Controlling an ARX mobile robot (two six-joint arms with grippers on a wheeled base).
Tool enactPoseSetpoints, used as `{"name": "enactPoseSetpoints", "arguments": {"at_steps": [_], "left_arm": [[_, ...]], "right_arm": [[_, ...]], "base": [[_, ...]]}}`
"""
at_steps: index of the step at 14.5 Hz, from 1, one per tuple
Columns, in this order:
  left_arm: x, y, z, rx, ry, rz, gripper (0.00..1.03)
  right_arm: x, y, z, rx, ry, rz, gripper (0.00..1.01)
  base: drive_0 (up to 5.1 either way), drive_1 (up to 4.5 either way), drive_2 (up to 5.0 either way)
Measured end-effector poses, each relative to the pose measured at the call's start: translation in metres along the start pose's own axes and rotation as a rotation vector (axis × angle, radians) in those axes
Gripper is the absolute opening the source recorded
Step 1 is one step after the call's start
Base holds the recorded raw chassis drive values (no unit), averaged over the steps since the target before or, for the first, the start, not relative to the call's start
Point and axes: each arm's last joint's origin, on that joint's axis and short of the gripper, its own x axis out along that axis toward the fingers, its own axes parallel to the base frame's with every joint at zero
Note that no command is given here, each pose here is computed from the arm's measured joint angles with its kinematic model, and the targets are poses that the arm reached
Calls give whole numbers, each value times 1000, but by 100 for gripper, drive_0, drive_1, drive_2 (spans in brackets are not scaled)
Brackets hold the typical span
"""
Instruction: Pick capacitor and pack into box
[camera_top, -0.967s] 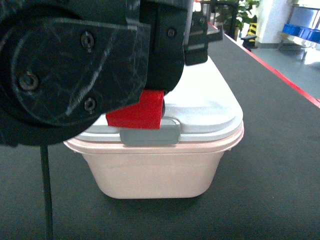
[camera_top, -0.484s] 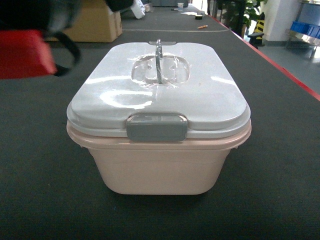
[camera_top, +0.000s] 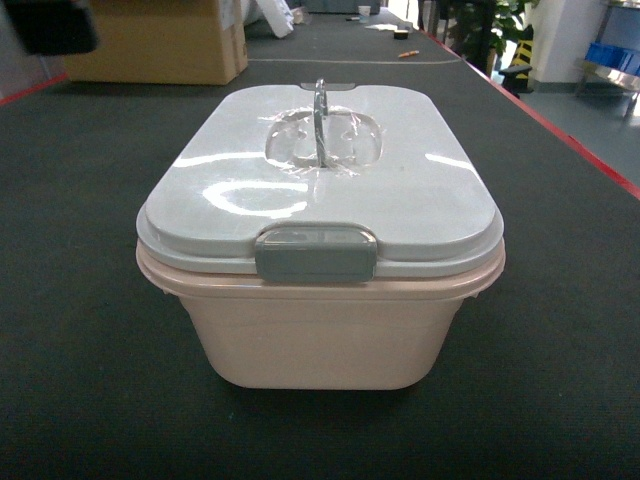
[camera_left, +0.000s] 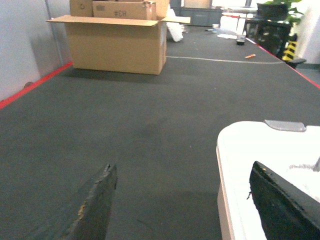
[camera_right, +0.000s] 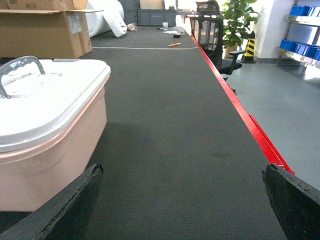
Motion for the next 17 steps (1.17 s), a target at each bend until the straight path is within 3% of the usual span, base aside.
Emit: {"name": "enactPoseSetpoints", "arguments": {"at_steps": [1, 4, 6, 12, 17], "left_arm": [[-16, 16, -6, 14, -15, -49, 64], [-50, 39, -32, 34, 13, -83, 26], [-70, 53, -41, 31, 5, -72, 1], [-111, 81, -60, 32, 9, -72, 2], [-132, 84, -73, 31, -4, -80, 2]], "right_arm": [[0, 0, 0, 0, 0, 0, 98], [0, 0, 0, 0, 0, 0, 98], [0, 0, 0, 0, 0, 0, 98], [0, 0, 0, 0, 0, 0, 98], [0, 0, 0, 0, 0, 0, 98]], "base": [[0, 0, 0], [0, 0, 0], [0, 0, 0], [0, 0, 0], [0, 0, 0]]}}
